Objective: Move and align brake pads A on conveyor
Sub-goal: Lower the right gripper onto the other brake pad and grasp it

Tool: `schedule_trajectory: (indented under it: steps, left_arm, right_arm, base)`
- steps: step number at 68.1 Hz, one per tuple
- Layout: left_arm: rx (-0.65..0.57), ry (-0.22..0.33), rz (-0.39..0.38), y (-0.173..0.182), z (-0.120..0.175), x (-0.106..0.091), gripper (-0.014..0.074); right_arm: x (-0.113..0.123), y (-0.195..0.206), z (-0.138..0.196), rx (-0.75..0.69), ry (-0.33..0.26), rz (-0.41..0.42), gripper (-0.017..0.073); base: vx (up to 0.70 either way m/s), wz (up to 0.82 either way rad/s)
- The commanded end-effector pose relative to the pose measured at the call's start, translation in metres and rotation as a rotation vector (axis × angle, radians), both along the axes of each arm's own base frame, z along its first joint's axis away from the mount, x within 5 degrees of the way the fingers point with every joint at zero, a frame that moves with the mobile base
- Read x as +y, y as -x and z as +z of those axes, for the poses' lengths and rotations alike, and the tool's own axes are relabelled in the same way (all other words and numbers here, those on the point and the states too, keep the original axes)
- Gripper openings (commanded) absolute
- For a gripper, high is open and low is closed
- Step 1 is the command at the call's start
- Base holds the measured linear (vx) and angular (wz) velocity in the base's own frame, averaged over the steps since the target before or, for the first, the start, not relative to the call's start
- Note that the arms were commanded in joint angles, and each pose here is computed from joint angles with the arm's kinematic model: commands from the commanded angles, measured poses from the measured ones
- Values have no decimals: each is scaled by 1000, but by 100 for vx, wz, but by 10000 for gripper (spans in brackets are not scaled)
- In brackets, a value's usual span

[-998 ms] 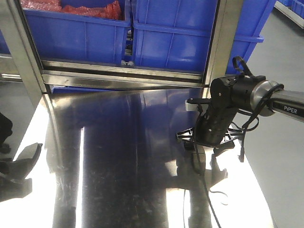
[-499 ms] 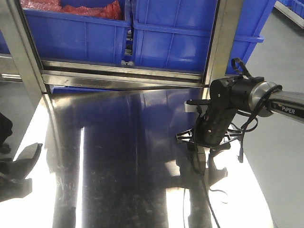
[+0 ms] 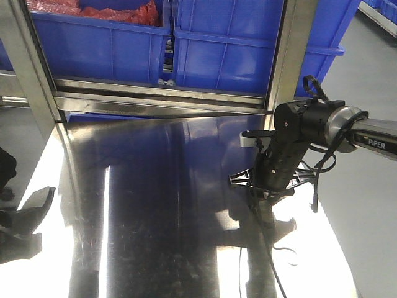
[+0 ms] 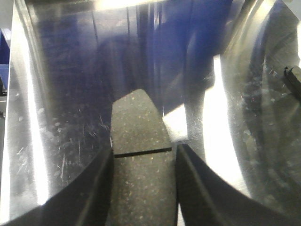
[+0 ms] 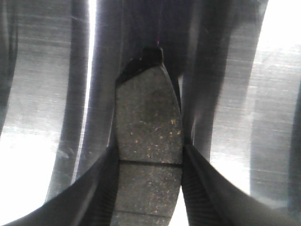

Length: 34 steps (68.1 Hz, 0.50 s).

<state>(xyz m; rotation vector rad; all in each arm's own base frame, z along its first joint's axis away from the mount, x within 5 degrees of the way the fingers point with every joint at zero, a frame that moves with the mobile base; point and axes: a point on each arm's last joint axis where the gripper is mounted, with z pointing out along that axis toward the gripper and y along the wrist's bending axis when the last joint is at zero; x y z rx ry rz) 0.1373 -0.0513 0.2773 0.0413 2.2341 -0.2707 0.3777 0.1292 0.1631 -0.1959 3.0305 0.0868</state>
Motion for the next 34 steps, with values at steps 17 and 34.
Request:
schedule_trajectory:
  steps: [17,34]
  left_arm:
    - [-97,43,-26,-4,16,-4,114]
    - [-97,43,-26,-4,16,-4,114]
  right_arm:
    - [0,-1,41,-121,-35,10,28]
    - [-5,9,67,-209,-46,6,24]
  base:
    - [0,0]
    - [0,0]
